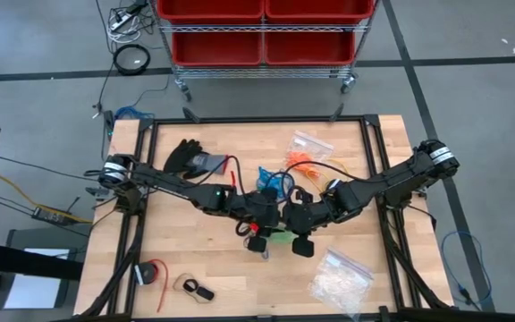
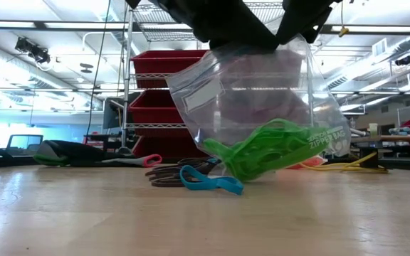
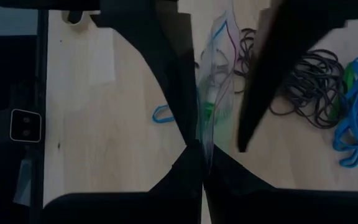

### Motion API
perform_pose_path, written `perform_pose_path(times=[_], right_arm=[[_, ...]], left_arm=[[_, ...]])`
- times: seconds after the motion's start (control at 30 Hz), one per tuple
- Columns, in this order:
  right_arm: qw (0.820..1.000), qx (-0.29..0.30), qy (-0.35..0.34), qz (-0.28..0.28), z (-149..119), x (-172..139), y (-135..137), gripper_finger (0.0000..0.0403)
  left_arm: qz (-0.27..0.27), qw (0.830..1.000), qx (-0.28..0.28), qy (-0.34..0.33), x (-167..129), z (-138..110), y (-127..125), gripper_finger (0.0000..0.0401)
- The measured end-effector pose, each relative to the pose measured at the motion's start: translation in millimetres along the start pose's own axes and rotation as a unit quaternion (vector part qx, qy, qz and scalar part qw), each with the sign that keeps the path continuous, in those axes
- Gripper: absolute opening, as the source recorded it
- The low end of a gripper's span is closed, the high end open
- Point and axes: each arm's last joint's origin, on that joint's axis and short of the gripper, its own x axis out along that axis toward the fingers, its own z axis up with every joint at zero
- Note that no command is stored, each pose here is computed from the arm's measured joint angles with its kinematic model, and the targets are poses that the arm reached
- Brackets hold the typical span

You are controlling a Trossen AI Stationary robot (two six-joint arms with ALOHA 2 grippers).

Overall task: Sort rubber bands
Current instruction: Close the transparent zip bag

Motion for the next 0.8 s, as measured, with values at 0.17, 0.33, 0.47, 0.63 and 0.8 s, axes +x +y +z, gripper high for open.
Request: perform_pose_path(times=[0.17,0.33,0.47,0.63,0.8], right_arm=[[1.000,0.000,0.000,0.000,0,0,0,0.0000],[1.000,0.000,0.001,-0.001,0,0,0,0.0000],[1.000,0.000,0.002,-0.004,0,0,-1,0.0000],[1.000,-0.001,0.013,-0.014,-3,0,-2,0.0000],[0.999,0.005,0.034,-0.025,-7,0,-4,0.0000]], left_arm=[[-0.018,1.000,0.002,0.000,0,0,-1,0.0059],[-0.024,1.000,0.002,0.012,0,-3,0,0.0011],[-0.024,0.999,0.013,0.025,-1,-5,1,0.0006],[-0.026,0.998,0.013,0.063,-2,-12,0,0.0003],[-0.009,0.992,0.015,0.123,-3,-24,0,0.0002]])
